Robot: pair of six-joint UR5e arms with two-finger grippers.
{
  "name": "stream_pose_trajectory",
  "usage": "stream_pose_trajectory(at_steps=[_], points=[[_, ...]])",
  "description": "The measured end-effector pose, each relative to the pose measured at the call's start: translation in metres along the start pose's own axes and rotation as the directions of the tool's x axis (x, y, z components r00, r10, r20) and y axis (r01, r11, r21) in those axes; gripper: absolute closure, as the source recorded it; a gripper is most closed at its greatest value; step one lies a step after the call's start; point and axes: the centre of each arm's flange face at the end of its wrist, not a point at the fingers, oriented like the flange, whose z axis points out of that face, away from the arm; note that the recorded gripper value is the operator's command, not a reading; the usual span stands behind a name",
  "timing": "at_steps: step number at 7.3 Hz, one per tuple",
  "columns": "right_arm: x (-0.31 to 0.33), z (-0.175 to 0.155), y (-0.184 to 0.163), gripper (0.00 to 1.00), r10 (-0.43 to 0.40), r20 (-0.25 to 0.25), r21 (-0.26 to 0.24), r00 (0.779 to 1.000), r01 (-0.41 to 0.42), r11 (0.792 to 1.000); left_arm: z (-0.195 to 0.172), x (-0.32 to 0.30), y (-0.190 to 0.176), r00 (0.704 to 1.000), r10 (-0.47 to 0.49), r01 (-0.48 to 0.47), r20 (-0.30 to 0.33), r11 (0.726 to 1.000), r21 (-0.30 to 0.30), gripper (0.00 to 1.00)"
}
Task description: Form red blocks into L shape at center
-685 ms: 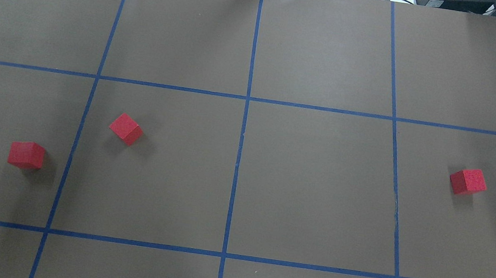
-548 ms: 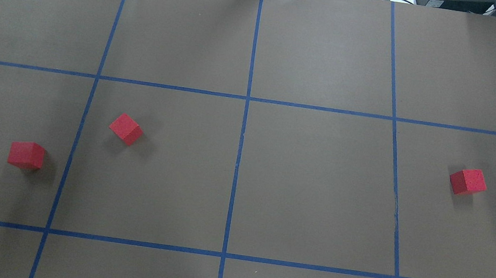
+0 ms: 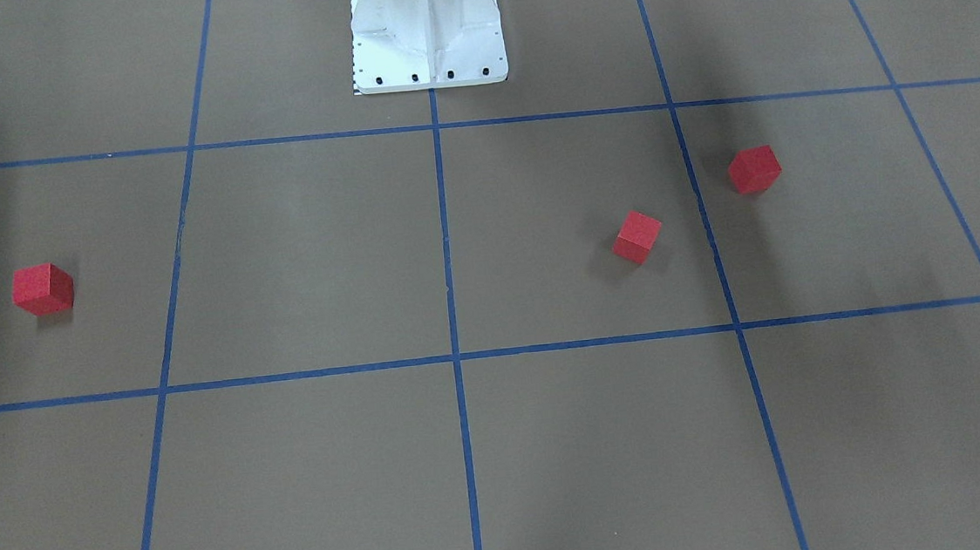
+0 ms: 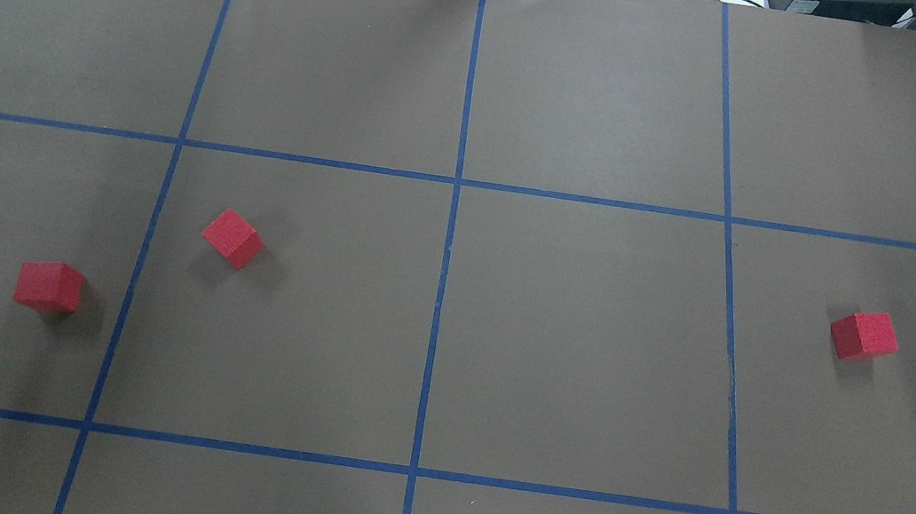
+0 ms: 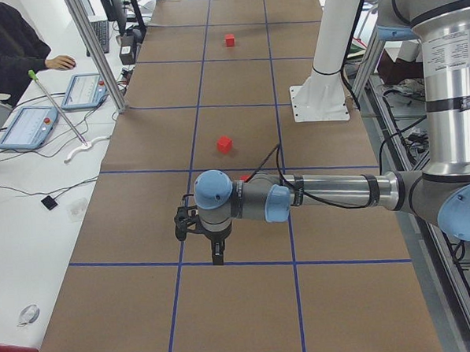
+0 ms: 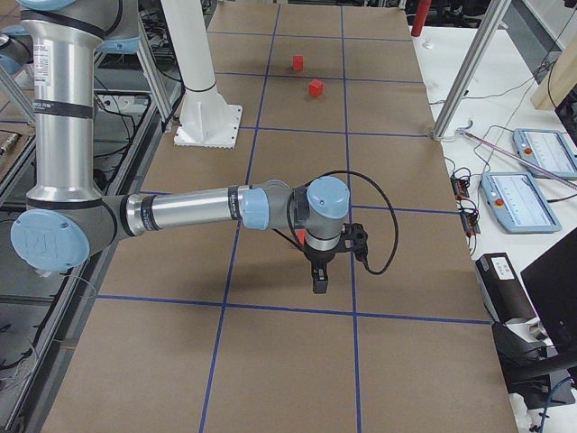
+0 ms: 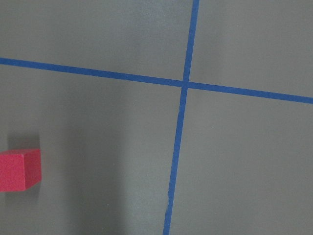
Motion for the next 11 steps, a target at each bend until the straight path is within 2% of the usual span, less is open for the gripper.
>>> stream_pose_trajectory(at_steps=[2,5,7,9,11], points=[[-0.004,0.005,-0.001,0.01,-0.003,0.029,-0.006,1.0,0.003,1.0,0.002,-0.002,0.01,1.0,-0.005,0.004,-0.013,1.0,-0.004,0.0],[-0.035,0.016,-0.011,0.01,-0.053,0.089,0.025,0.995,0.051,0.998,0.011,0.002,0.014,0.997,-0.004,0.002,-0.077,1.0,-0.022,0.0],[-0.093,0.045,-0.019,0.01,-0.023,0.105,0.05,0.994,0.018,0.999,0.014,0.004,0.014,0.997,0.003,-0.005,-0.08,1.0,-0.027,0.0],[-0.153,0.081,-0.017,0.01,0.045,0.093,0.058,0.995,-0.051,0.997,0.013,0.005,0.013,0.997,0.007,-0.009,-0.08,1.0,-0.024,0.0],[-0.196,0.11,-0.009,0.02,0.04,0.092,0.033,0.995,-0.044,0.998,0.012,0.007,0.012,0.997,0.011,-0.013,-0.08,1.0,-0.02,0.0]])
